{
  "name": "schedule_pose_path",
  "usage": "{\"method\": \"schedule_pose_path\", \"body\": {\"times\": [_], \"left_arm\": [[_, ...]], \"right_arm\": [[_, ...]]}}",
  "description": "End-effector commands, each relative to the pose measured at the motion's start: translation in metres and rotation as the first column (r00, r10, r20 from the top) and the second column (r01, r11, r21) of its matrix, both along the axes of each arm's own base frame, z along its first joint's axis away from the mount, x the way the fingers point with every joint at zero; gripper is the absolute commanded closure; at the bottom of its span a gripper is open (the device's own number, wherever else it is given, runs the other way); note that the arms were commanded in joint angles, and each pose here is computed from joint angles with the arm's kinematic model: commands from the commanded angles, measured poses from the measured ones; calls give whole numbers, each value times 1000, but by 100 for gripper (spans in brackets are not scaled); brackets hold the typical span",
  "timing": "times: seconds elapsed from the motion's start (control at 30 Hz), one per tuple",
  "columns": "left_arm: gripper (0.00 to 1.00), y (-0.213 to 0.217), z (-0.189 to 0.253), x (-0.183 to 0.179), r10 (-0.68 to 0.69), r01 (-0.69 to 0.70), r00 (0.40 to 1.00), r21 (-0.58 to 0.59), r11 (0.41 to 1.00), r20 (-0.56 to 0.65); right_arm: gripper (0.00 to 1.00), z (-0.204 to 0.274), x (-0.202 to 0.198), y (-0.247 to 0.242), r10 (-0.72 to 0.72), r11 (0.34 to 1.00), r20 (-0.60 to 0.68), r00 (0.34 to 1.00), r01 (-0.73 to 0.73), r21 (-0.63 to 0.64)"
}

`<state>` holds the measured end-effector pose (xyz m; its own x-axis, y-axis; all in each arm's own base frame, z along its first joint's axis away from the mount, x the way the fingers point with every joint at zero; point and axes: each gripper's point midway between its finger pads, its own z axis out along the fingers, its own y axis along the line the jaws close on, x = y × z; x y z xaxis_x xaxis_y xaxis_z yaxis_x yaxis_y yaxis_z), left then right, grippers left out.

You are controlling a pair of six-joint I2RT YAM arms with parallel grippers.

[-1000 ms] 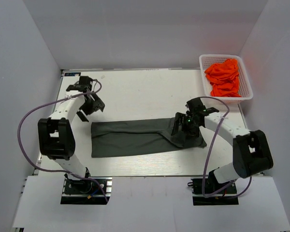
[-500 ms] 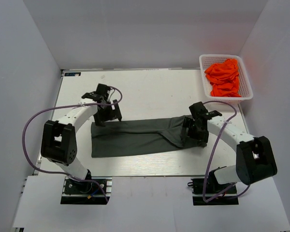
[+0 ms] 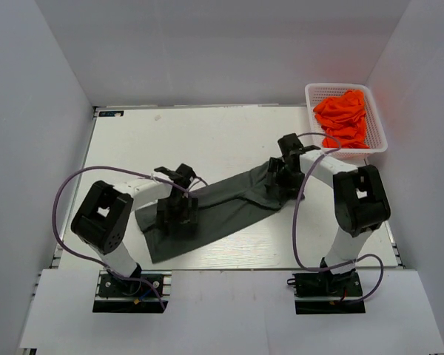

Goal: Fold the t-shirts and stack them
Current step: Fold the tshirt

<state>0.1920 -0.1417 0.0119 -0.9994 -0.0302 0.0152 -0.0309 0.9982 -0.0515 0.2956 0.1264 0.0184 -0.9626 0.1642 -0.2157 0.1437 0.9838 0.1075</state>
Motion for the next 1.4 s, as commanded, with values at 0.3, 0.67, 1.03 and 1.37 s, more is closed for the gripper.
{"method": "schedule_pose_path", "body": {"times": [0.3, 0.67, 1.03, 1.37], "left_arm": [[0, -150, 59, -76, -380, 313, 923, -444, 840, -67], [0, -141, 126, -16, -337, 406, 900, -251, 878, 277], [0, -11, 153, 3, -15, -65, 880, 151, 986, 475], [0, -19, 167, -3, 1, 4, 838, -7, 1000, 546]], "right_arm": [[10, 40, 188, 162, 282, 836, 407, 869, -431, 339], [10, 128, 189, 157, 310, 882, 529, 790, -446, 149], [10, 62, 62, 198, 361, 897, 222, 906, -402, 183], [10, 19, 20, 174, 314, 919, 159, 936, -342, 195]]}}
